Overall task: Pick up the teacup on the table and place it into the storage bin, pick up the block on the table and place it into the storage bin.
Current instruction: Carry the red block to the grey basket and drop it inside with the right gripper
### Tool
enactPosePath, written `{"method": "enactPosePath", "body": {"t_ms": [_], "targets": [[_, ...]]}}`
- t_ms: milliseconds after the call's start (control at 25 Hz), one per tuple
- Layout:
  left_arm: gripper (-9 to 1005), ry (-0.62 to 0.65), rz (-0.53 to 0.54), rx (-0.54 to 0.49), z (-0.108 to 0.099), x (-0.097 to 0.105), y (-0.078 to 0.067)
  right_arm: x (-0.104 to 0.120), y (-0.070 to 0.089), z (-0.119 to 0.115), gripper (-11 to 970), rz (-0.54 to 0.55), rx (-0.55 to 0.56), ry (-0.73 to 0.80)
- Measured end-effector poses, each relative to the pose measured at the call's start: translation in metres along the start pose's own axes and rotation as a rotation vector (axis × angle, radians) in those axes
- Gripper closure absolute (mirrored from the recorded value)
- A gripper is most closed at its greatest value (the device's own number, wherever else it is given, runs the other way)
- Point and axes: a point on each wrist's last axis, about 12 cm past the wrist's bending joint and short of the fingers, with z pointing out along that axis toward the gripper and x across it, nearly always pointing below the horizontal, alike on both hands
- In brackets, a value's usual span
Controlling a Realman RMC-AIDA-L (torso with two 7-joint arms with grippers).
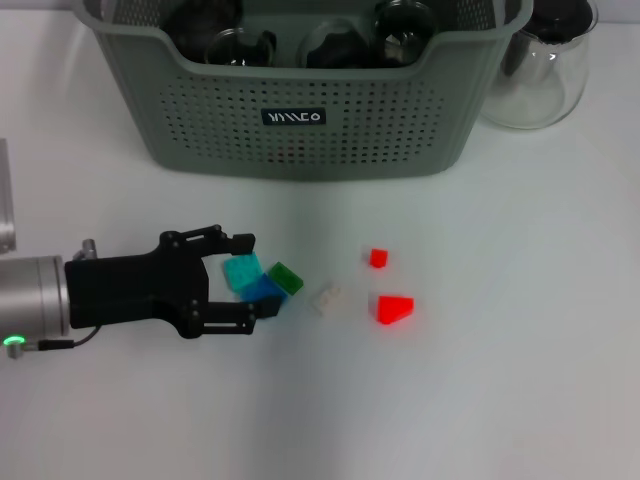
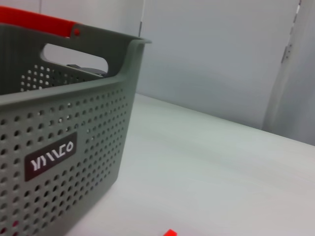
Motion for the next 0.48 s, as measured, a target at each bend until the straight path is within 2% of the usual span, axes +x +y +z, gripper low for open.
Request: {"method": "enactPosePath", "body": {"t_ms": [200, 480], "targets": [[139, -0.002, 0.000, -0.014, -0.003, 0.000, 0.002, 0.016, -0.004, 0.037, 733, -0.039, 0.183, 0.120], [139, -0.002, -0.001, -0.022, -0.005, 0.000, 0.003, 0.025, -0.003, 0.056, 731, -0.088, 0.253, 0.160]]}}
